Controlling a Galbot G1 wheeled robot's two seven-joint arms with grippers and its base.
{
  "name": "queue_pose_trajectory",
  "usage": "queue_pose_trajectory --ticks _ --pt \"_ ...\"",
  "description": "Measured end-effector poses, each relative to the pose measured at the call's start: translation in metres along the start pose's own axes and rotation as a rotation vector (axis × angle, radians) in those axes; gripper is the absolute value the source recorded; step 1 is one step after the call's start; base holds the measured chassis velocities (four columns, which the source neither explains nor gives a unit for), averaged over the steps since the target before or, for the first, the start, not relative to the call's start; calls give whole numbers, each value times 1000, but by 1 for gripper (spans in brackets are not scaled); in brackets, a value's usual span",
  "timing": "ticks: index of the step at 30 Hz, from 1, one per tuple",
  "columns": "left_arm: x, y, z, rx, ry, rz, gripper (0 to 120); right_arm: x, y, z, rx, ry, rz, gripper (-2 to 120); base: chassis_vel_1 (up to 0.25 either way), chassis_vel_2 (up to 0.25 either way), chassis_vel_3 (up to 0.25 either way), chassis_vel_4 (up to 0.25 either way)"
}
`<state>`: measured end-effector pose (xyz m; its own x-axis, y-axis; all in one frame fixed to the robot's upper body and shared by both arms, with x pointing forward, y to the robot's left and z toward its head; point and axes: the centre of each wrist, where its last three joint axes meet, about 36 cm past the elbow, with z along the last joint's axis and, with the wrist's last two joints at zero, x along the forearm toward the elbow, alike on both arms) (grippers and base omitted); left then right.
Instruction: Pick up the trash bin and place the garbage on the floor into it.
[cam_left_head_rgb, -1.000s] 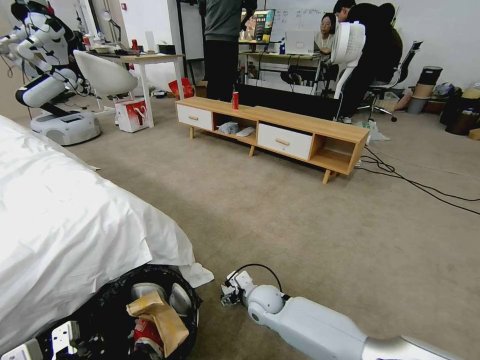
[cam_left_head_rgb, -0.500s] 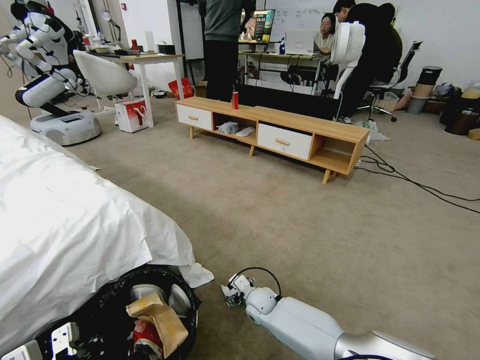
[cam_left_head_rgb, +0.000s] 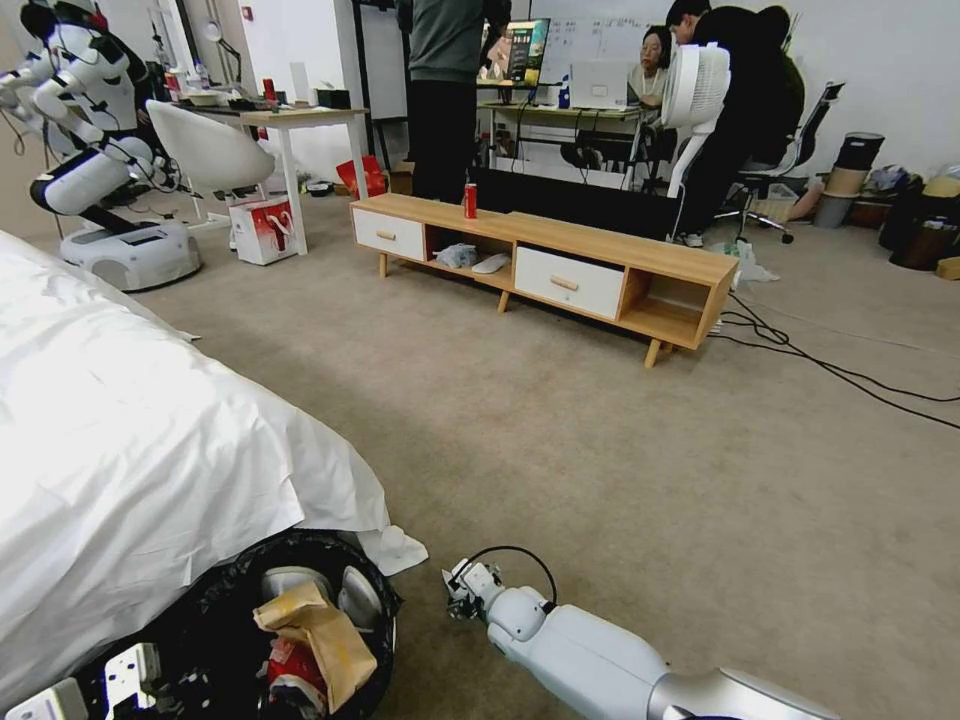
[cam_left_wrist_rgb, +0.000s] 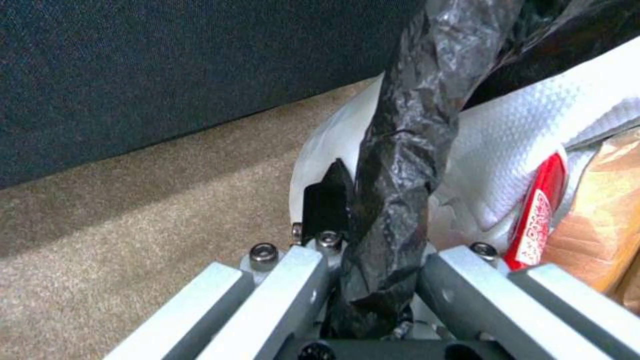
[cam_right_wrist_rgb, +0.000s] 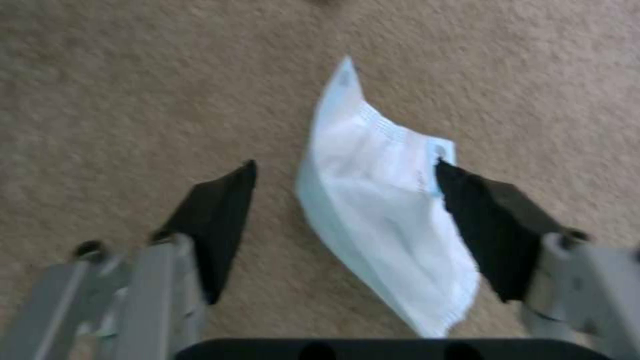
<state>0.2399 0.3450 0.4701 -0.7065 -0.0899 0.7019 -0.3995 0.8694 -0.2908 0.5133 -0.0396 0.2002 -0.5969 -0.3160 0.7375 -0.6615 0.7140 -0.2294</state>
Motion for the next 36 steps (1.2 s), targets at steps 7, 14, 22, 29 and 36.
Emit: queue_pose_trajectory --ticks 7,14,22,29,36 --pt "0 0 0 0 1 0 0 -3 5 4 11 3 -7 44 0 0 0 0" --pt "2 -1 1 -3 2 2 0 -7 3 24 11 37 1 18 0 0 0 0" --pt "6 -2 3 -8 7 3 0 -12 -10 44 4 59 16 8 0 0 0 0" --pt "5 -4 4 -5 7 6 0 -5 -18 56 -5 61 23 0 0 0 0 0" --pt "4 -4 5 -5 7 3 0 11 -22 52 -41 40 19 0 0 0 0 0"
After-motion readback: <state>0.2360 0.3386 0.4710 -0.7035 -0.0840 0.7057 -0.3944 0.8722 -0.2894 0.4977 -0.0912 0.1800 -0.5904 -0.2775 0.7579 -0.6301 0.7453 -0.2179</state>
